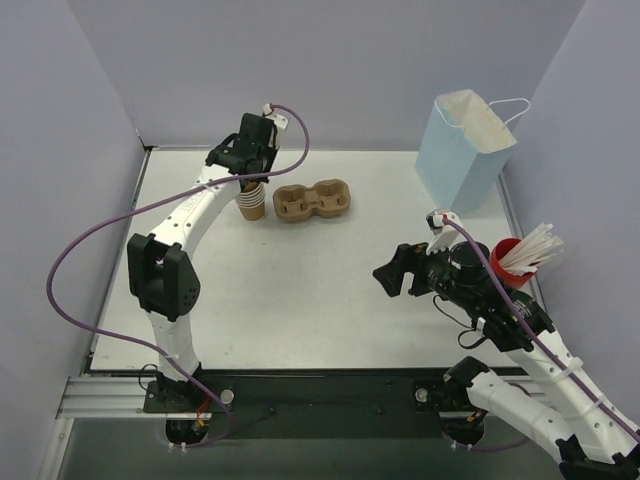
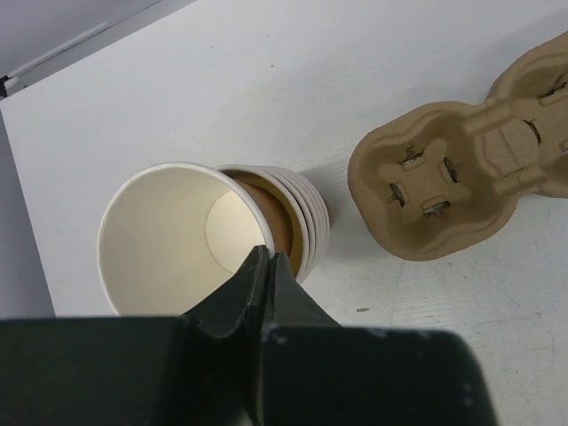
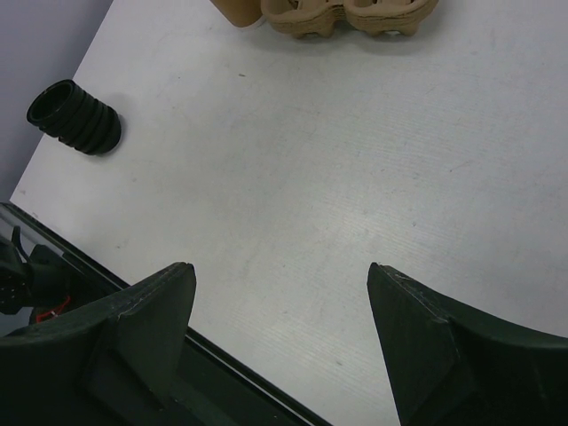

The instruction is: Pack the takeout coffee

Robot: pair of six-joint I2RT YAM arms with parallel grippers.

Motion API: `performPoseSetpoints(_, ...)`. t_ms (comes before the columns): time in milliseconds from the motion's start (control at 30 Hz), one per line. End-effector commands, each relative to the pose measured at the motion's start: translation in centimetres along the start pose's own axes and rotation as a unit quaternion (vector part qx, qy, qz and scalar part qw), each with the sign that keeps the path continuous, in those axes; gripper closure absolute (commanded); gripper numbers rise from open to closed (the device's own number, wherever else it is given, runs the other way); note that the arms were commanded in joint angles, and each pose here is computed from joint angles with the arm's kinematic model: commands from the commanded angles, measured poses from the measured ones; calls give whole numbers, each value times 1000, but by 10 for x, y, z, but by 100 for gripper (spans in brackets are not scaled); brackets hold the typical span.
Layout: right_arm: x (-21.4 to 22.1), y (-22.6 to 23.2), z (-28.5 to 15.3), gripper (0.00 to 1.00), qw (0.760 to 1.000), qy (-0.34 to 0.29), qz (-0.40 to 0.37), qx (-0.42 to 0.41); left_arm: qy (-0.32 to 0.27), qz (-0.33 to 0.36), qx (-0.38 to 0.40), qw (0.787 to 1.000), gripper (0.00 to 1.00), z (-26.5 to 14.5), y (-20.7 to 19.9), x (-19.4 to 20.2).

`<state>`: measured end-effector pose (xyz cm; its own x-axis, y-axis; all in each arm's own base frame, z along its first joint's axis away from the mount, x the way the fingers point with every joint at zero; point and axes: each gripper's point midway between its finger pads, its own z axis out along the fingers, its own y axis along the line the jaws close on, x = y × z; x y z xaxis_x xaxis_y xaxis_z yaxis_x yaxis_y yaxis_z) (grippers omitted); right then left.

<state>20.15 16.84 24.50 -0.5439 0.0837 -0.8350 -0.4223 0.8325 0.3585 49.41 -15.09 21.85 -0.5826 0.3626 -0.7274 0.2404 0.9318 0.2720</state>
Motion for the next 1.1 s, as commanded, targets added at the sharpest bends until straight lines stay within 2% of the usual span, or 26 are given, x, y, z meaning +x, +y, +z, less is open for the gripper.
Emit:
performPoseSetpoints(0,-14,6,-5,20,1000,-28,4,-8,-47,3,-34,998,100,-45,13,-41)
performPoseSetpoints(200,-15,3,-7,20,1000,-25,5,3,-96,-15,-37,995,100,-113,16,-84)
performPoseSetpoints(300,-9,-1,-9,20,1000,-18,8,10,-104,-27,8,994,100,-140,-4,-84)
performPoseSetpoints(367,-8,0,-13,20,1000,-21,10,7,-105,-24,51,993,100,-159,-34,-76)
performPoseSetpoints(400,-7,1,-15,20,1000,-20,11,3,-103,-14,65,992,100,-164,-47,-71)
performPoseSetpoints(433,-7,2,-17,20,1000,-22,11,1,-88,-2,91,992,100,-168,-79,-54)
performPoseSetpoints(600,-4,4,-28,19,1000,-22,11,-9,-65,30,151,986,100,-193,-151,-5)
performPoseSetpoints(767,-5,15,-40,19,998,-34,28,-41,-13,57,190,980,100,-181,-220,65)
performPoseSetpoints(900,-7,15,-47,19,997,-48,30,-43,13,69,194,978,100,-162,-252,98)
performPoseSetpoints(1067,-6,12,-49,19,998,-52,29,-37,13,82,190,978,100,-145,-280,116)
